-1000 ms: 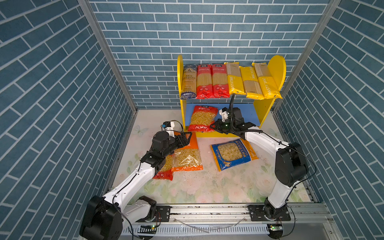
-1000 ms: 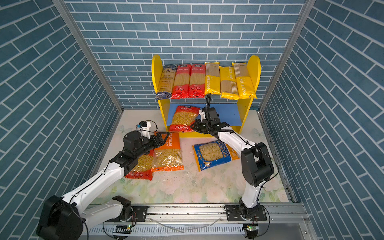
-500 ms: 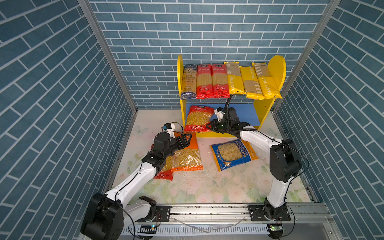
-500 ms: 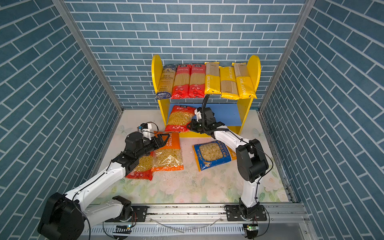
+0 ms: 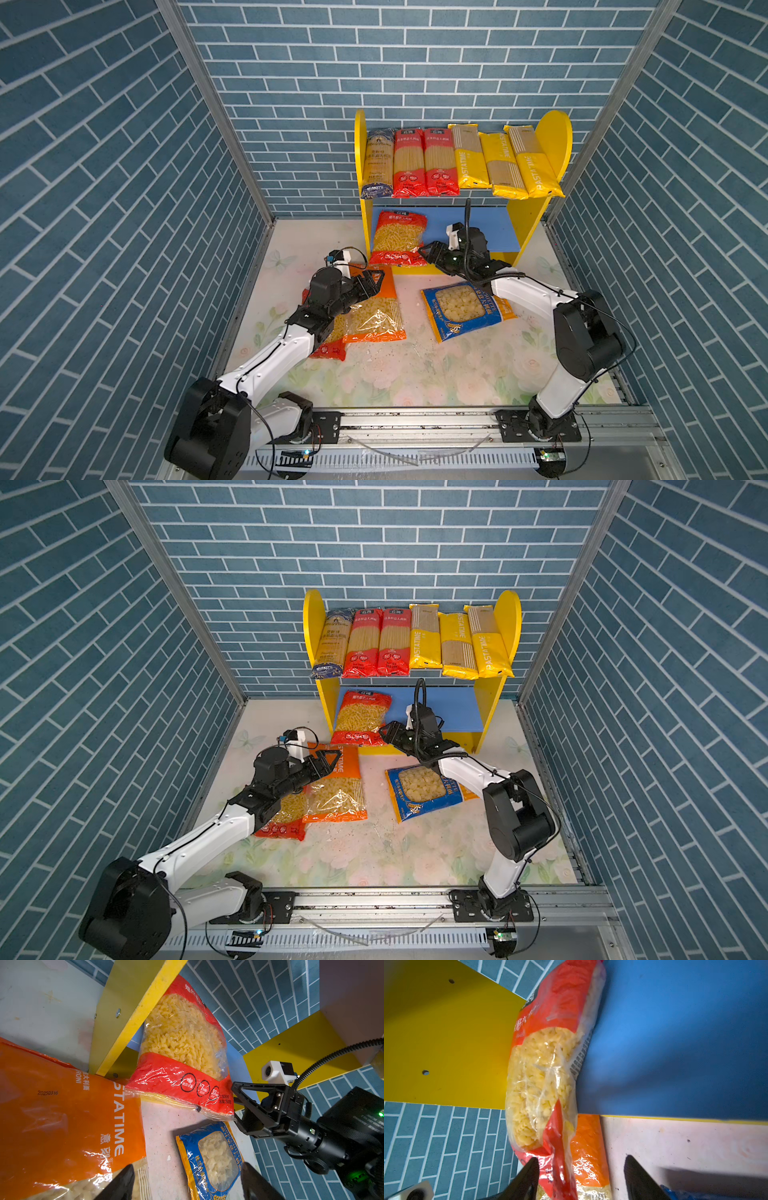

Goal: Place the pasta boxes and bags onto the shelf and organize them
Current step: 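Push the red fusilli bag upright against the shelf end with the right gripper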

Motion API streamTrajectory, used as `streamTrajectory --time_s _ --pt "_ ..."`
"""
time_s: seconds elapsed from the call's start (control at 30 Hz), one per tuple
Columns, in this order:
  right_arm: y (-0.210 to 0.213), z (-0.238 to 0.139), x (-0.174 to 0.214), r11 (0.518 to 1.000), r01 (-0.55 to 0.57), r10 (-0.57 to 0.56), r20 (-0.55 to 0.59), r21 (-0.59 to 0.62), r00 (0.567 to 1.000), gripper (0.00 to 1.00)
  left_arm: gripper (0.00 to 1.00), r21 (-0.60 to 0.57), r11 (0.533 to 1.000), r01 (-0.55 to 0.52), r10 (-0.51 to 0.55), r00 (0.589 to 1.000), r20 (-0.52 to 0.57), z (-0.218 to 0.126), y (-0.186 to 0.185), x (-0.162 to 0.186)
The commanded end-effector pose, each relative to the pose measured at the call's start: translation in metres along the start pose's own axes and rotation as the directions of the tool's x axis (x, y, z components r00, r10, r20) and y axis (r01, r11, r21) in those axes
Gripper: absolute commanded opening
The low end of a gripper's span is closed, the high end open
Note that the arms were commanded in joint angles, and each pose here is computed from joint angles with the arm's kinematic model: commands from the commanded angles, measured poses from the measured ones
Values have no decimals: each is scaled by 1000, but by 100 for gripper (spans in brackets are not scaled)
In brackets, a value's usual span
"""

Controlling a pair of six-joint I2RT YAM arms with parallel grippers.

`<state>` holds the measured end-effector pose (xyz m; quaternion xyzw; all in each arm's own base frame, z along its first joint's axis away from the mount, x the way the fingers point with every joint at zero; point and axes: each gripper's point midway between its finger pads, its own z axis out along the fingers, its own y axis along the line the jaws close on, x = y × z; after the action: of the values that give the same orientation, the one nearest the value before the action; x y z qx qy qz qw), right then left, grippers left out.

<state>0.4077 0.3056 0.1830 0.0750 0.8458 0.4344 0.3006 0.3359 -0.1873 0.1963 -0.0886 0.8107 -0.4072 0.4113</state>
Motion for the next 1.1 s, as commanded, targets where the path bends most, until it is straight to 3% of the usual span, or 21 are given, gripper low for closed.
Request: streamTrajectory --time_s 0.0,0.27,0.47,0.57,0.83,1.07 --pt "10 -6 -4 992 -91 97 65 -85 993 67 81 31 1000 1 -1 1000 4 3 -4 1" --pt "29 0 29 981 -116 130 85 -157 988 68 81 25 1000 1 -1 1000 1 3 -1 5" --pt "38 20 28 972 -142 162 94 -188 982 64 81 24 1000 9 -9 1000 1 1 1 7" --pt "42 28 22 972 -139 159 100 -189 982 56 81 18 1000 -2 2 1000 10 -5 -1 5" --pt "78 24 0 973 -50 80 124 -225 989 19 81 -9 1000 -19 19 1000 19 -18 3 8" --pt "96 24 -26 971 8 27 144 -238 989 10 81 -16 1000 -15 15 1000 15 -21 7 12"
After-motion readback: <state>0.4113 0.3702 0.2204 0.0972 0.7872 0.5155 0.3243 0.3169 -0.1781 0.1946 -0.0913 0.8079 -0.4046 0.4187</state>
